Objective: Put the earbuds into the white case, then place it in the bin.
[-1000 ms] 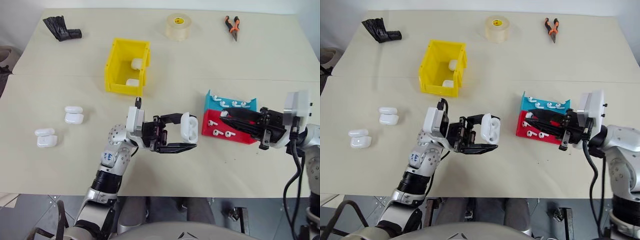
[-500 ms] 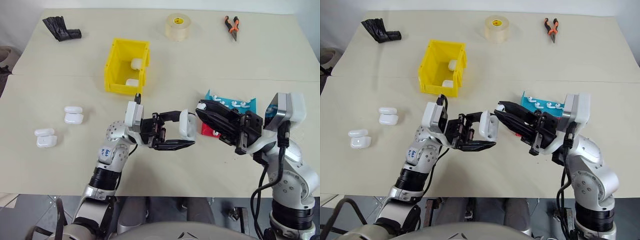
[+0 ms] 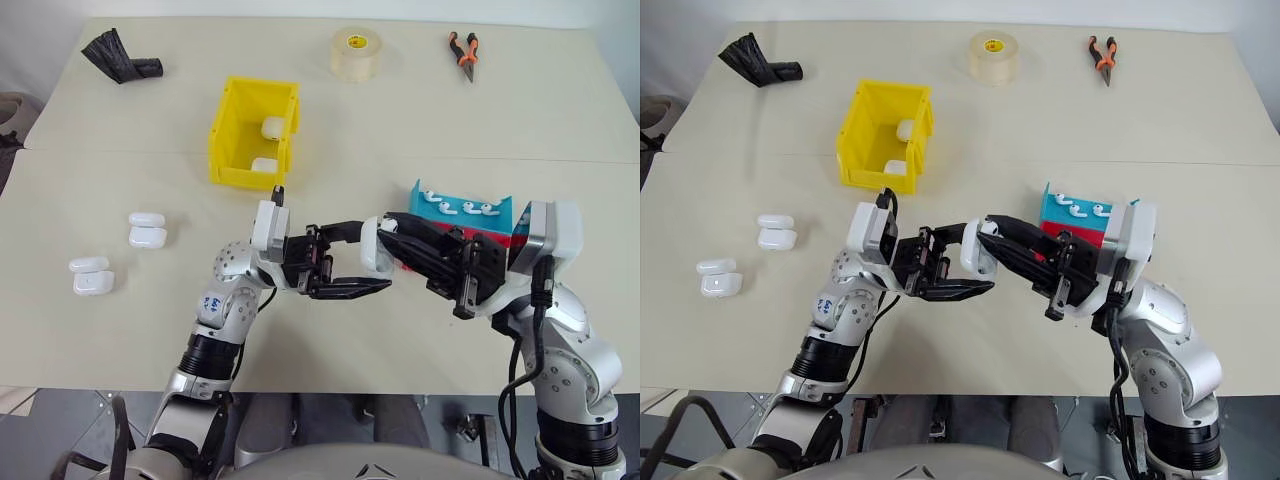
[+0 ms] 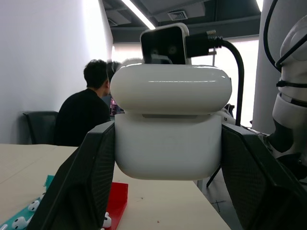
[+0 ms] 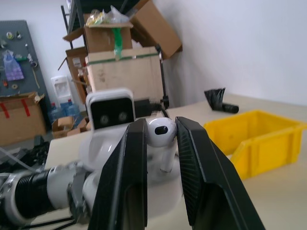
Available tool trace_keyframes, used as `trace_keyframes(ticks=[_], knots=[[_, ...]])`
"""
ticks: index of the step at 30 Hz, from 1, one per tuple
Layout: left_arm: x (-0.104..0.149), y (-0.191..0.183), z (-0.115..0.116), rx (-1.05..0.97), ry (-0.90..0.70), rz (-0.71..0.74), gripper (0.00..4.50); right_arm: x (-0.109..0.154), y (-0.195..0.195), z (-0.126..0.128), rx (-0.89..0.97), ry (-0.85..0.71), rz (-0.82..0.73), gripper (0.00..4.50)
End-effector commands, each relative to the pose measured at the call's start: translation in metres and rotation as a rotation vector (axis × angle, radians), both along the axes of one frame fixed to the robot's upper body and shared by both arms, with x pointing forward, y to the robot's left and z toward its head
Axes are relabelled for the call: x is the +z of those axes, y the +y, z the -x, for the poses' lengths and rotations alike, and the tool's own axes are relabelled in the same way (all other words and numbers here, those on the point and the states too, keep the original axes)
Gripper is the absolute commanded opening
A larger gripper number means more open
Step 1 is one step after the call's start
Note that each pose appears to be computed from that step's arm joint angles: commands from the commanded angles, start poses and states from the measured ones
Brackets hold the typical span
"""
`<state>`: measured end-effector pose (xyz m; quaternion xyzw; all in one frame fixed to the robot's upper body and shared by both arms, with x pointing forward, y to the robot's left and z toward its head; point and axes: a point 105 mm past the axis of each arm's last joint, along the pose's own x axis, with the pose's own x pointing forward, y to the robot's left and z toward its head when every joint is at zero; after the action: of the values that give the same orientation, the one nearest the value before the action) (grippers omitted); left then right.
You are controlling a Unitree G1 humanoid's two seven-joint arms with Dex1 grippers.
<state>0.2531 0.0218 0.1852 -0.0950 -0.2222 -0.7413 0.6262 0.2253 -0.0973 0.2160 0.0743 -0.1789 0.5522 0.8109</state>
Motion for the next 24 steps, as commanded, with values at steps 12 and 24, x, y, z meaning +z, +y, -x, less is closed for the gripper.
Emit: trace_keyframes(ticks=[12, 24], knots=[[0.013, -0.002, -0.001, 0.004, -0.049, 0.045, 2.81, -0.032, -0.012, -0.004, -0.049, 0.013, 0.072, 0.60], [0.012, -0.004, -0.002, 0.003, -0.053, 0.050, 2.81, -0.011, -0.014, -0.004, 0.027, 0.009, 0.081, 3.17]])
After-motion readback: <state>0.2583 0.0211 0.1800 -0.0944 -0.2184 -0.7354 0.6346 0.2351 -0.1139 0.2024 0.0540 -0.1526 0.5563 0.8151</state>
